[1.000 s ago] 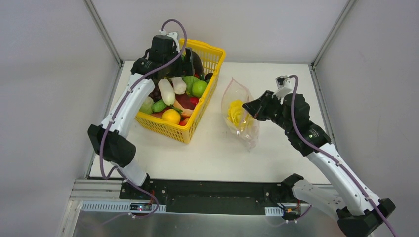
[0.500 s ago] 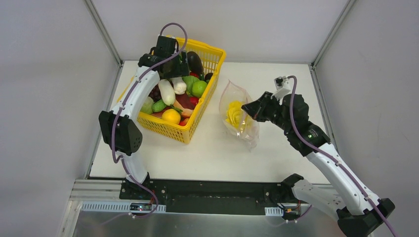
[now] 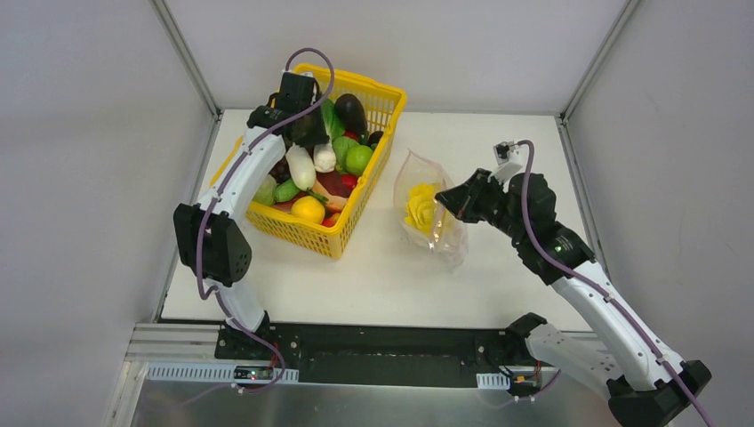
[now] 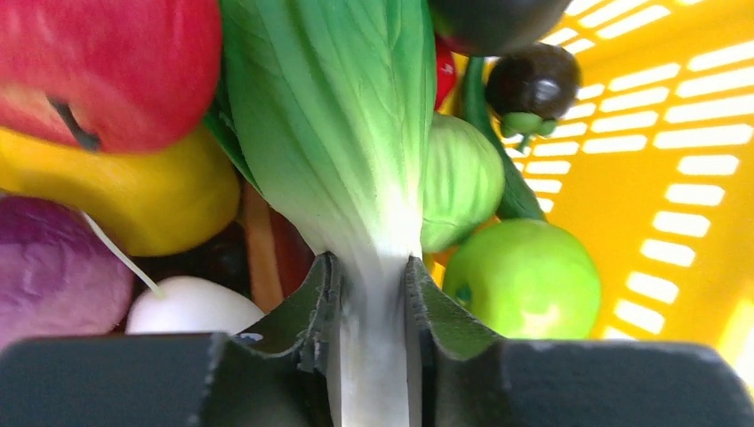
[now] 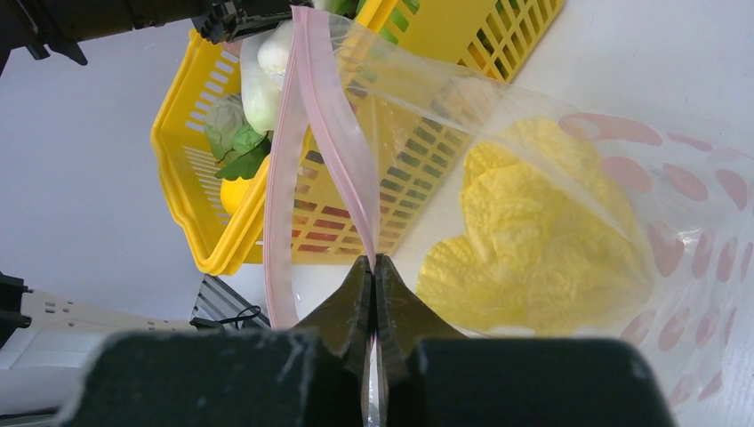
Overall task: Place the food in the zip-top bag and seal the zipper
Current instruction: Pick up the fake vegetable from the bin, then place the fake vegetable in the bin.
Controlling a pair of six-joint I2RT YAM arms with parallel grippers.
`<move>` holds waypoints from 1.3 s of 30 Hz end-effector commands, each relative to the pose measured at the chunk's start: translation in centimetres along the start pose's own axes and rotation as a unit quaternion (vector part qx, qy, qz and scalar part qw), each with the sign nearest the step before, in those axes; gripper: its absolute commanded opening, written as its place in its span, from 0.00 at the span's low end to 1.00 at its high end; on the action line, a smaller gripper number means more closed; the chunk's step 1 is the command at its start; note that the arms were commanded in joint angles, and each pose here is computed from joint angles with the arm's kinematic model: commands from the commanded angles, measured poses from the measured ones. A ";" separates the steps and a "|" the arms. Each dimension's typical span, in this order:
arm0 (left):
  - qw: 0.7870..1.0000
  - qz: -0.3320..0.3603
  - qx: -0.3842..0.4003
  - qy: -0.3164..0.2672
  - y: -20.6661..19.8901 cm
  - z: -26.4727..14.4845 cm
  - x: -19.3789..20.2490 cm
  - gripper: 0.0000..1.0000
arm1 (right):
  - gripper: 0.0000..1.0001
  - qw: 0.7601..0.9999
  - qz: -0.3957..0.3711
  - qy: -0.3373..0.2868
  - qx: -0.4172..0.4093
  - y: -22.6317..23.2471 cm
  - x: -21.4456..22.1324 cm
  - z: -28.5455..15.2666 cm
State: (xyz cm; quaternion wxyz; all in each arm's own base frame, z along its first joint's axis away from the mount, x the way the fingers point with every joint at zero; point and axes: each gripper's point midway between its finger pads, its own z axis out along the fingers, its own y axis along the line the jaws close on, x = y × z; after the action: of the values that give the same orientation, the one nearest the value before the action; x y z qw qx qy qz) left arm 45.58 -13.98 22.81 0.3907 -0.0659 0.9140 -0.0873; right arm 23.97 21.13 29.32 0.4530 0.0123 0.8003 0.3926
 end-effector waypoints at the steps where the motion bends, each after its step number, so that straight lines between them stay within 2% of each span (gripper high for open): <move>1: 0.994 -0.003 0.104 -0.040 -4.1 -5.1 -1.7 0.11 | 0.00 1.000 -0.009 -0.016 -0.009 0.3 -0.6 -0.4; 7: 0.978 -0.023 0.188 -0.087 -6.1 -9.7 -2.3 0.00 | 0.00 1.000 -0.005 -0.012 -0.007 0.1 -0.3 -0.3; 13: 0.975 -0.007 0.211 -0.076 -5.3 -13.5 0.2 0.00 | 0.00 1.000 -0.004 -0.011 -0.008 0.0 -0.1 -0.4; 18: 0.989 0.000 0.126 -0.076 -0.4 -15.4 3.8 0.00 | 0.00 1.000 -0.007 -0.010 -0.008 -0.1 0.0 -0.3; 21: 0.994 -0.022 0.059 -0.087 2.9 -15.2 5.6 0.04 | 0.00 1.000 -0.007 -0.006 -0.012 0.0 0.1 0.0; 22: 0.995 -0.032 0.047 -0.088 3.5 -14.8 6.2 0.08 | 0.00 1.000 -0.006 -0.004 -0.015 0.1 0.1 0.2; 24: 0.995 -0.045 0.035 -0.082 4.1 -14.5 7.1 0.26 | 0.00 1.000 -0.004 0.002 -0.021 0.3 0.2 0.6; 26: 0.995 -0.047 0.037 -0.076 4.1 -14.3 7.5 0.35 | 0.00 1.000 -0.004 0.011 -0.027 0.6 0.4 0.8; 27: 0.996 -0.044 0.033 -0.074 4.2 -14.3 7.6 0.45 | 0.00 1.000 -0.003 0.013 -0.028 0.7 0.4 0.9; 29: 0.996 -0.039 0.023 -0.073 4.5 -14.4 7.4 0.62 | 0.00 0.999 -0.002 0.014 -0.030 0.8 0.4 0.8; 35: 0.998 0.004 0.007 -0.067 4.5 -15.4 5.4 0.97 | 0.00 0.999 -0.004 0.008 -0.036 1.2 0.0 0.3; 39: 0.997 0.030 0.006 -0.070 3.8 -15.7 3.0 0.99 | 0.00 0.999 -0.004 0.013 -0.039 1.4 0.2 0.2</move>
State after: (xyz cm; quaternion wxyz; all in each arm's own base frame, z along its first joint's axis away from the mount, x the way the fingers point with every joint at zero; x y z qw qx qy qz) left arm 30.92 -9.70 27.56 0.4341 -0.0696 0.8924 -0.1020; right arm 23.82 22.10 27.74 0.4267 -0.0016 0.8100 0.4023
